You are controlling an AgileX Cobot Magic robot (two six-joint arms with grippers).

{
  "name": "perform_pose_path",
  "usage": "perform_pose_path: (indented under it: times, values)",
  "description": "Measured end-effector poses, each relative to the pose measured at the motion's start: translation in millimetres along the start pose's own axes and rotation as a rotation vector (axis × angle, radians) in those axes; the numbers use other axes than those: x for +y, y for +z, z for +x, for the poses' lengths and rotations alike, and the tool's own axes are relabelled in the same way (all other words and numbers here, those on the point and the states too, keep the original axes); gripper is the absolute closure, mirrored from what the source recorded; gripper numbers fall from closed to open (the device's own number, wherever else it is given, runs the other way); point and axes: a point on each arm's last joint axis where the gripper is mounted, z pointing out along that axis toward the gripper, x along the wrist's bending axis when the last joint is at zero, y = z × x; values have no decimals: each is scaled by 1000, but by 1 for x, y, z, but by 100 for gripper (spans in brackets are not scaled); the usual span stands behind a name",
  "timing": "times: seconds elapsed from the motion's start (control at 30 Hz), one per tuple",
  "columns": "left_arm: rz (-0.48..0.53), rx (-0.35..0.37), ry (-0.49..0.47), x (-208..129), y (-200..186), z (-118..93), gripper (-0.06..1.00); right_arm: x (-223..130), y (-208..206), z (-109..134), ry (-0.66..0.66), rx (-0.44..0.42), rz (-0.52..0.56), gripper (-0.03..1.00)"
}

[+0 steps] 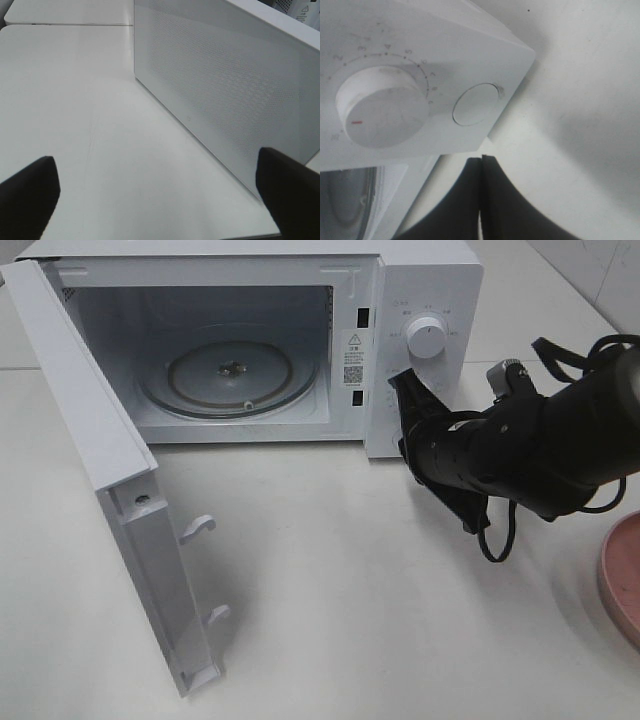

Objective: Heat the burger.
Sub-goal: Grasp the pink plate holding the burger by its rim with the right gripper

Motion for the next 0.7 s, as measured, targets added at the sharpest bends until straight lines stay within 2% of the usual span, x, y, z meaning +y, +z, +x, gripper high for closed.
perform_pose_path:
  times: [0.13, 0.17, 0.23, 0.27, 0.33, 0.37, 0.43, 0.53, 0.57, 0.63, 0.7]
  values:
    - [0, 0, 0, 0, 0, 0, -5, 0, -16, -1, -144, -12, 67, 96]
    - [0, 0, 0, 0, 0, 0, -5, 0, -16, -1, -144, -12, 67, 96]
    - [0, 0, 0, 0, 0, 0, -5, -2, -26, 3, -275, -4, 132, 96]
    - [0, 0, 0, 0, 0, 0, -5, -2, -26, 3, -275, -4, 132, 96]
    - [0, 0, 0, 0, 0, 0, -5, -5, -37, 8, -433, 14, 213, 96]
    - [0, 0, 0, 0, 0, 0, -5, -5, -37, 8, -433, 14, 213, 96]
    - [0, 0, 0, 0, 0, 0, -5, -8, -44, 9, -571, 30, 281, 96]
    - [0, 0, 0, 0, 0, 0, -5, -10, -47, 10, -613, 37, 306, 96]
    - [0, 0, 0, 0, 0, 0, -5, -12, -51, 9, -690, 49, 353, 96]
    - [0, 0, 0, 0, 0, 0, -5, -11, -54, 10, -719, 55, 371, 96]
    - [0, 0, 0, 0, 0, 0, -5, -6, -61, 6, -839, 61, 476, 96]
